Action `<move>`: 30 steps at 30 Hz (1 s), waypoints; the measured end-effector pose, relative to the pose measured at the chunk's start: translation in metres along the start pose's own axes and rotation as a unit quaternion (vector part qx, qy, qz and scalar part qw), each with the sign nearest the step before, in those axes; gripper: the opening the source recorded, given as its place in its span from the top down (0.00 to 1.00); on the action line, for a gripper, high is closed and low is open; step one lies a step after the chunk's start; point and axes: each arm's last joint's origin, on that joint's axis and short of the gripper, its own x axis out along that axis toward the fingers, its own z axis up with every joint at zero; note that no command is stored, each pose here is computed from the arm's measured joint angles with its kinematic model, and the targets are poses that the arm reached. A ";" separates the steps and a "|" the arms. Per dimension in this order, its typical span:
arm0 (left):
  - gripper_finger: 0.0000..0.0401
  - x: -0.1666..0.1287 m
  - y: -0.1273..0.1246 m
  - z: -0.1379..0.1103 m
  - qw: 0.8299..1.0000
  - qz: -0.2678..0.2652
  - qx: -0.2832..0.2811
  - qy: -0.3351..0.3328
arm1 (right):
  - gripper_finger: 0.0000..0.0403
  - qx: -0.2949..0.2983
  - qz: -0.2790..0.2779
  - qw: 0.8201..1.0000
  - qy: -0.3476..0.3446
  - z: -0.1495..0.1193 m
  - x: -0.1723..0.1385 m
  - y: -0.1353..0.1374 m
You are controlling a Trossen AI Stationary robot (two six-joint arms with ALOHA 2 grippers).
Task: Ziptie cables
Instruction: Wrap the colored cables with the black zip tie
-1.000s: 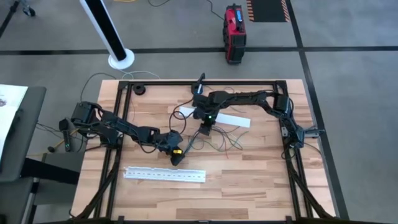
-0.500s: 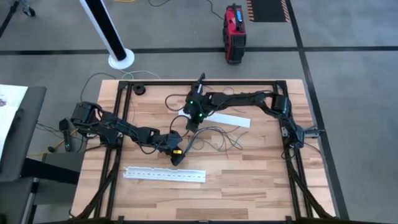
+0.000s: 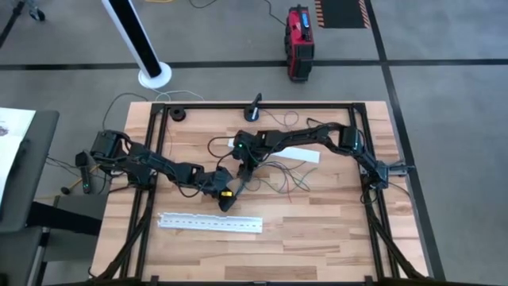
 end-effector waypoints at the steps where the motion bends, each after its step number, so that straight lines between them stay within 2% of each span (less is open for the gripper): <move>1: 0.59 0.000 0.000 0.000 1.000 0.000 0.001 0.000 | 0.78 -0.006 -0.014 1.000 -0.001 -0.001 0.003 0.001; 3: 0.59 0.000 -0.001 -0.001 1.000 0.001 0.002 0.000 | 0.78 -0.012 -0.037 0.999 -0.005 -0.002 0.005 0.002; 9: 0.59 0.000 -0.001 -0.001 1.000 0.003 0.002 0.000 | 0.79 -0.016 -0.052 0.998 -0.004 -0.002 0.004 -0.001; 12: 0.59 0.000 -0.001 -0.001 1.000 0.003 0.003 -0.001 | 0.85 -0.017 -0.069 0.998 0.002 -0.003 0.004 -0.001; 17: 0.59 0.000 0.000 -0.002 1.000 0.005 0.011 0.001 | 0.98 -0.020 -0.128 0.992 -0.003 -0.005 0.004 -0.002; 26: 0.59 0.000 0.001 -0.003 1.000 0.012 0.015 0.005 | 0.98 0.021 -0.186 0.981 0.060 -0.014 -0.008 -0.028; 30: 0.59 0.000 0.001 -0.003 1.000 0.012 0.026 0.006 | 1.00 0.029 -0.192 0.978 0.073 -0.015 -0.013 -0.033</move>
